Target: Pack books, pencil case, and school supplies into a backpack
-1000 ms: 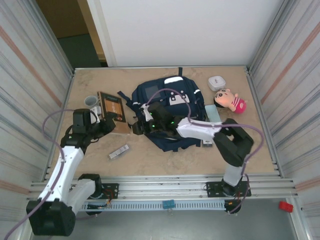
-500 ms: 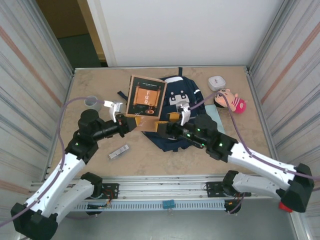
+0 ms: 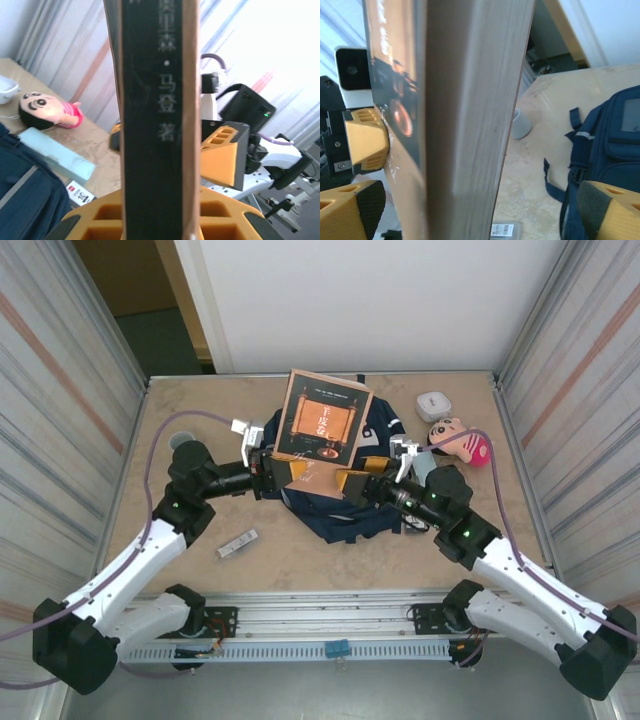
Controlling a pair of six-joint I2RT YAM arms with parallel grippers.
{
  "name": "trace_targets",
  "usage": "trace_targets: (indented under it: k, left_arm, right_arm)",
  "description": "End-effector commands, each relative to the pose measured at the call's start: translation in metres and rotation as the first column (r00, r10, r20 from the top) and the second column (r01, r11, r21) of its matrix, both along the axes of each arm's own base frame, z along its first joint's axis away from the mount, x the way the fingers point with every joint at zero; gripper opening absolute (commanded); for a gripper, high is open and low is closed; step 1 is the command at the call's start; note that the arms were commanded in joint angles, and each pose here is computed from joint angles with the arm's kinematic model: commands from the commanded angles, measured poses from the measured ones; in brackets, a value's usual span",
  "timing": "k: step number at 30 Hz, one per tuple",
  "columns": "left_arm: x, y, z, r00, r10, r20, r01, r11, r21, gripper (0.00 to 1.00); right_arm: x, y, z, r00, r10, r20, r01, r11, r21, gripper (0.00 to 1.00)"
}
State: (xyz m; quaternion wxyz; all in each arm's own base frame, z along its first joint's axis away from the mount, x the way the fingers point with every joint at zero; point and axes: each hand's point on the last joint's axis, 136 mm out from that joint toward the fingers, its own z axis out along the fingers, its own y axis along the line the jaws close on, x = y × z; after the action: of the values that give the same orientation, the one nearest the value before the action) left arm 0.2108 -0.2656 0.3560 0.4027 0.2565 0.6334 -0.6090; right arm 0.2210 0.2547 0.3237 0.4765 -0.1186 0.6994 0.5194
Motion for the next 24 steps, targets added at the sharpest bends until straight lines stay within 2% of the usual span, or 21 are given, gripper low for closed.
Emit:
trace_targets:
  k: [1, 4, 7, 9, 15, 22, 24]
  left_arm:
    - [-0.021, 0.000, 0.050, 0.984, -0.063, 0.167, 0.081, 0.992, -0.099, 0.00]
    - [-0.021, -0.003, 0.048, 0.985, -0.074, 0.153, 0.089, 0.991, -0.097, 0.00]
    - [-0.018, -0.003, 0.044, 0.988, -0.057, 0.141, 0.070, 0.994, -0.087, 0.00]
    - [-0.015, -0.001, 0.041, 0.990, -0.029, 0.137, 0.040, 0.996, -0.074, 0.00]
    - [-0.010, 0.000, 0.032, 0.992, 0.004, 0.128, 0.001, 0.999, -0.036, 0.00]
    - [-0.007, -0.003, 0.023, 0.994, -0.014, 0.111, 0.016, 1.000, -0.016, 0.00]
    - [-0.007, -0.004, 0.019, 0.994, -0.021, 0.104, 0.022, 1.000, -0.005, 0.04]
  right_arm:
    - [-0.017, 0.014, 0.037, 0.986, 0.157, 0.050, -0.161, 0.983, 0.089, 0.99]
    - [-0.034, 0.029, 0.049, 0.946, 0.308, 0.105, -0.319, 0.941, 0.114, 1.00]
    - [-0.040, 0.032, 0.056, 0.925, 0.356, 0.136, -0.373, 0.918, 0.135, 0.96]
    - [-0.040, 0.029, 0.057, 0.929, 0.340, 0.149, -0.360, 0.923, 0.135, 0.93]
    - [-0.035, 0.014, 0.063, 0.950, 0.231, 0.208, -0.268, 0.948, 0.173, 0.61]
    - [-0.028, 0.016, 0.073, 0.948, 0.210, 0.241, -0.257, 0.949, 0.183, 0.38]
    - [-0.029, 0.017, 0.073, 0.943, 0.213, 0.257, -0.260, 0.951, 0.166, 0.30]
